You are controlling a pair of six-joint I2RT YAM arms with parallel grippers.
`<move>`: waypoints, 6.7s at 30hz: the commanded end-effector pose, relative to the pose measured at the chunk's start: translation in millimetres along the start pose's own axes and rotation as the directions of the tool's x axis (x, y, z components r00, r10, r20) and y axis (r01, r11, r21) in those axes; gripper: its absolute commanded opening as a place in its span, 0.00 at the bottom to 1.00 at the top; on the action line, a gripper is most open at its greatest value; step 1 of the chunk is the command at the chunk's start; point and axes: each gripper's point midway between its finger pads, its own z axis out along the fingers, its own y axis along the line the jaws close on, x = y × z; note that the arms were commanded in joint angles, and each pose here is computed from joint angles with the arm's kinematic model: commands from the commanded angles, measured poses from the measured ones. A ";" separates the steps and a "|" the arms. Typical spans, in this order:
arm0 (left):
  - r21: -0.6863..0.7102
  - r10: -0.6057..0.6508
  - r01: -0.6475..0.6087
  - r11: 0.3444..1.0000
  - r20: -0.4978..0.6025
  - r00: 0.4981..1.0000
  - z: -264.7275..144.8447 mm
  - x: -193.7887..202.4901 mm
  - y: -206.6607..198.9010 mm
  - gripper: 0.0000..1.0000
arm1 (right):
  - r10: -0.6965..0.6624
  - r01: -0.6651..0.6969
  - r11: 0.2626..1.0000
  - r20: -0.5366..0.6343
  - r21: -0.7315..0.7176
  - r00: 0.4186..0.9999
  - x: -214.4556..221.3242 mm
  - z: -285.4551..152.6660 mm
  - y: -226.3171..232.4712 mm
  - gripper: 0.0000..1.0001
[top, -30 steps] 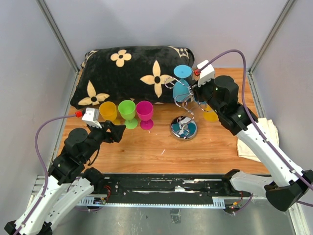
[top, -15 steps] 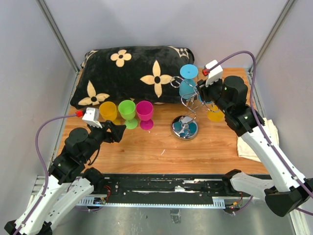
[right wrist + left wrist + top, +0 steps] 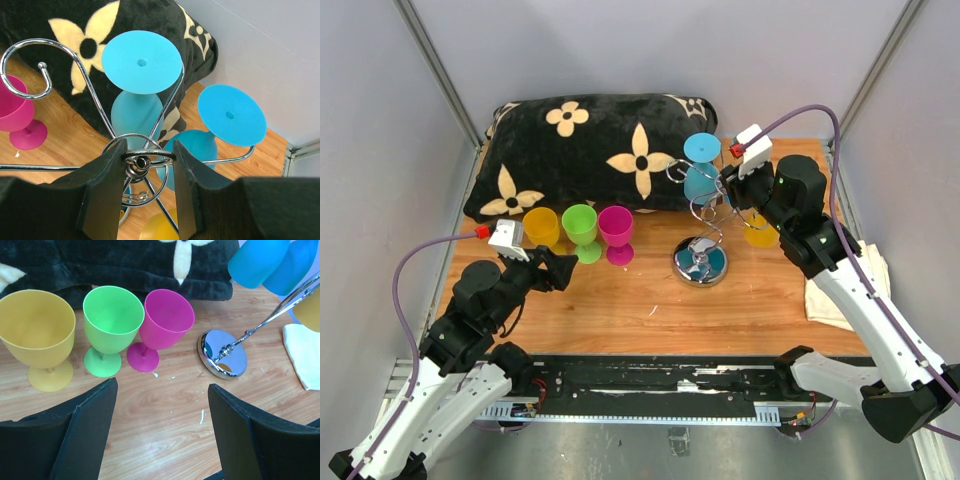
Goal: Place the wine glass upside down on the wine glass rack
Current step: Adjust the wine rack at the center of the board, then pick up the wine glass at the center of the board.
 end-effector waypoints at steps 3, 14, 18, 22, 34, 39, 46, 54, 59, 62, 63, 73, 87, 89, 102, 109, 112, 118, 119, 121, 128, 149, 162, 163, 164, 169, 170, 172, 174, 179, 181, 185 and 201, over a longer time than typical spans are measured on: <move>0.007 0.003 -0.003 1.000 0.019 1.000 1.7 -3.3 -1.8 0.78 | -0.053 0.021 0.993 0.275 0.119 0.960 -87.6 -29.7 -37.7 0.01; 0.007 0.003 -0.004 1.000 0.020 1.000 1.5 -3.6 -1.8 0.78 | -0.074 0.029 0.987 0.290 0.158 0.954 -97.0 -38.9 -49.3 0.01; 0.007 0.003 -0.003 1.000 0.019 1.000 1.6 -3.2 -1.7 0.78 | -0.077 0.030 0.987 0.302 0.158 0.950 -101.8 -42.2 -51.4 0.01; 0.007 0.004 -0.004 1.000 0.019 1.000 1.6 -2.9 -1.6 0.78 | -0.081 0.030 0.986 0.307 0.166 0.948 -104.4 -45.7 -53.9 0.01; 0.006 0.004 -0.004 1.000 0.016 1.000 2.5 -2.7 -1.7 0.78 | -0.086 0.033 0.982 0.283 0.188 0.955 -91.1 -50.8 -63.2 0.01; 0.006 0.004 -0.004 1.000 0.014 1.000 2.7 -2.5 -1.8 0.78 | -0.087 0.040 0.984 0.271 0.173 0.959 -78.5 -48.0 -61.1 0.01; 0.008 0.004 -0.004 1.000 0.014 1.000 2.6 -2.1 -1.9 0.78 | -0.076 0.039 0.989 0.264 0.143 0.962 -63.7 -44.1 -52.7 0.01; 0.009 0.005 -0.005 1.000 0.013 1.000 2.6 -1.9 -2.0 0.78 | -0.061 0.030 0.991 0.249 0.128 0.966 -52.1 -44.3 -48.1 0.01; 0.010 0.005 -0.005 1.000 0.014 1.000 2.7 -2.2 -2.2 0.78 | -0.045 0.022 0.995 0.233 0.099 0.972 -46.7 -43.7 -42.2 0.22; 0.009 0.004 -0.005 1.000 0.015 1.000 2.4 -2.3 -1.9 0.78 | -0.029 0.009 0.996 0.228 0.089 0.973 -44.5 -44.0 -40.2 0.33; 0.011 0.004 -0.005 1.000 0.015 1.000 2.1 -2.4 -2.4 0.78 | -0.021 0.002 0.996 0.227 0.087 0.974 -43.7 -43.7 -39.7 0.41; 0.010 0.002 -0.003 1.000 0.025 1.000 0.5 -3.8 -1.7 0.78 | 0.007 -0.034 0.993 0.243 0.109 0.970 -51.1 -58.7 -43.8 0.71; -0.007 -0.009 0.009 1.000 0.016 1.000 1.5 -5.5 -0.8 0.79 | 0.176 -0.212 0.963 0.207 0.168 0.962 -36.5 -145.7 -44.5 0.84; -0.007 -0.008 0.008 1.000 0.010 1.000 2.2 -5.6 -1.6 0.79 | 0.212 -0.243 0.954 0.182 0.173 0.960 -24.3 -159.3 -40.5 0.84; -0.038 -0.012 0.011 0.999 -0.027 1.000 7.5 -5.5 -0.4 0.81 | 0.379 -0.377 0.922 0.004 0.089 0.926 49.0 -218.0 8.1 0.85; -0.066 0.001 -0.007 0.998 -0.090 0.996 15.9 -2.3 -0.2 0.86 | 0.414 -0.415 0.909 -0.172 0.033 0.894 93.9 -217.7 38.4 0.87; -0.080 0.005 -0.014 0.997 -0.104 0.995 18.4 -0.8 1.5 0.88 | 0.416 -0.423 0.906 -0.193 0.004 0.889 102.5 -216.0 48.5 0.91; -0.096 0.010 -0.020 0.995 -0.109 0.994 20.9 1.9 4.8 0.89 | 0.449 -0.457 0.890 -0.167 -0.010 0.878 105.8 -216.1 56.3 0.94; -0.097 0.010 -0.021 0.995 -0.114 0.993 21.5 3.3 5.0 0.89 | 0.449 -0.459 0.888 -0.168 -0.021 0.877 105.3 -215.0 57.9 0.94; -0.096 0.011 -0.023 0.995 -0.119 0.993 22.8 4.5 4.9 0.90 | 0.450 -0.468 0.882 -0.181 -0.064 0.874 104.3 -211.1 64.1 0.94; -0.096 0.012 -0.023 0.995 -0.114 0.993 22.3 2.9 4.7 0.90 | 0.310 -0.362 0.893 -0.217 -0.269 0.926 101.6 -208.4 86.9 0.96; -0.121 0.009 -0.022 0.992 -0.103 0.995 24.3 6.6 10.8 0.90 | 0.191 -0.255 0.847 -0.180 -0.466 0.965 82.9 -169.7 117.4 0.99; -0.129 0.028 -0.033 0.991 -0.040 0.999 14.1 -3.7 16.2 0.90 | -0.075 0.030 0.879 -0.077 -0.477 0.994 70.9 -135.1 188.0 0.99; -0.122 0.030 -0.034 0.992 -0.035 0.999 13.0 -4.8 15.1 0.90 | -0.083 0.041 0.878 -0.068 -0.477 0.994 68.8 -131.5 197.1 0.99; -0.117 0.032 -0.035 0.992 -0.031 0.999 12.4 -5.5 14.5 0.90 | -0.100 0.054 0.878 -0.072 -0.475 0.992 69.4 -126.9 205.5 0.99; -0.112 0.031 -0.033 0.993 -0.018 0.999 9.7 -7.7 14.0 0.90 | -0.154 0.073 0.884 -0.139 -0.462 0.978 79.6 -100.9 241.2 0.99; -0.111 0.031 -0.032 0.993 -0.014 0.999 9.0 -8.2 14.1 0.90 | -0.159 0.076 0.886 -0.145 -0.458 0.977 80.5 -96.0 247.1 0.99; -0.110 0.031 -0.032 0.993 -0.004 1.000 7.5 -8.8 14.8 0.90 | -0.187 0.108 0.904 -0.156 -0.414 0.970 84.7 -81.3 252.6 0.98; -0.106 0.030 -0.029 0.994 0.007 1.000 6.0 -9.9 14.7 0.90 | -0.216 0.134 0.912 -0.175 -0.386 0.961 87.7 -68.6 258.4 0.99; -0.106 0.028 -0.024 0.994 0.029 0.999 2.7 -10.2 16.6 0.89 | -0.190 0.086 0.925 -0.253 -0.370 0.949 94.6 -35.7 271.4 0.99; -0.107 0.024 -0.020 0.994 0.036 0.999 1.6 -10.7 17.4 0.89 | -0.161 0.045 0.930 -0.293 -0.366 0.942 102.8 -20.9 276.4 0.99; -0.114 0.017 -0.011 0.993 0.049 0.999 -0.5 -10.9 19.4 0.90 | -0.111 -0.024 0.934 -0.355 -0.355 0.928 115.6 5.8 281.1 0.98; -0.130 0.012 -0.002 0.992 0.079 0.997 -5.7 -15.0 23.9 0.89 | 0.131 -0.207 0.959 -0.341 -0.194 0.931 138.4 86.8 271.5 0.98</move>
